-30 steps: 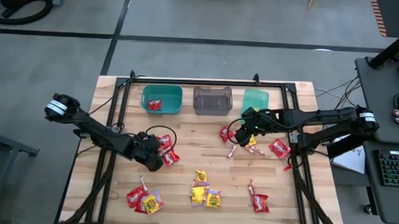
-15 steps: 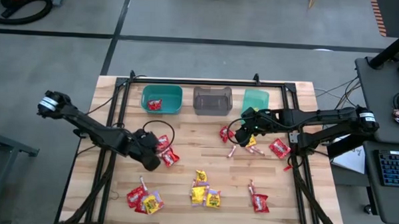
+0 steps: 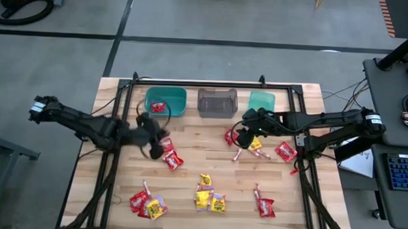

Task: Sort candy
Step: Put the white candy into the black bin

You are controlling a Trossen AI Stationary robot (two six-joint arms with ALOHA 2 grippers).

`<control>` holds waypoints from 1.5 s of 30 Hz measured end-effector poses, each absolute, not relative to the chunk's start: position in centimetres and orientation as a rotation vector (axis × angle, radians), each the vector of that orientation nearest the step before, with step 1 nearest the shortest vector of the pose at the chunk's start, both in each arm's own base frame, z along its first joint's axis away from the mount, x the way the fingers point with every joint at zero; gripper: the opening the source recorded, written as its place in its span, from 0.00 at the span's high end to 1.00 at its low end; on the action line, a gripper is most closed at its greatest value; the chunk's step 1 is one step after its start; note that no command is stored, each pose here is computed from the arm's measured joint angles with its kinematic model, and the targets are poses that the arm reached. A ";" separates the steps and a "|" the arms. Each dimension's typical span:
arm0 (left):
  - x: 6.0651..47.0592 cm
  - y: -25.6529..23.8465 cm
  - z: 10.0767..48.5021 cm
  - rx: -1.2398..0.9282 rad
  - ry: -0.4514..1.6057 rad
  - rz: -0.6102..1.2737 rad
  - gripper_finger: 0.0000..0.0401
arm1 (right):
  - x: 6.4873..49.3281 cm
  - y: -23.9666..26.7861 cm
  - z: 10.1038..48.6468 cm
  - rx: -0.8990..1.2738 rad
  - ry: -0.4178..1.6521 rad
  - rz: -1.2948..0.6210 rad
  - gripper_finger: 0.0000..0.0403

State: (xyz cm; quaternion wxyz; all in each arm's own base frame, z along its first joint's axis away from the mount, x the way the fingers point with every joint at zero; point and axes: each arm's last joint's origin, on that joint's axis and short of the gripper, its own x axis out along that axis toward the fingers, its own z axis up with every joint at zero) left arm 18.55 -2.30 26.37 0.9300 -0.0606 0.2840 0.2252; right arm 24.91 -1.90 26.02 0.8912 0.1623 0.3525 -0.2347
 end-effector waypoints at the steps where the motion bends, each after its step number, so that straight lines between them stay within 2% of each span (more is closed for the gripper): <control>1: 18.8 -1.6 27.0 -0.094 0.565 0.453 0.94 | 25.2 -2.1 26.2 0.298 0.709 -0.473 0.54; 6: 20.4 1.7 29.2 -0.008 0.361 0.330 0.94 | 27.3 -2.8 26.7 0.030 0.577 -0.359 0.54; 9: 21.4 3.4 28.7 0.009 0.215 0.229 0.94 | 28.8 -2.9 26.0 -0.066 0.467 -0.316 0.54; 14: 23.0 5.0 27.3 -0.007 0.005 0.204 0.94 | 31.4 -3.4 24.8 -0.163 0.315 -0.288 0.54; 22: 25.5 5.5 24.9 -0.064 -0.048 0.195 0.94 | 33.6 -5.1 24.3 -0.096 0.069 -0.106 0.54; 39: 28.0 5.7 22.9 -0.219 -0.207 0.137 0.94 | 34.4 -6.0 23.0 -0.034 0.039 -0.124 0.54; 45: 28.7 5.9 21.6 -0.251 -0.209 0.134 0.94 | 34.5 -6.0 23.0 -0.043 0.024 -0.117 0.62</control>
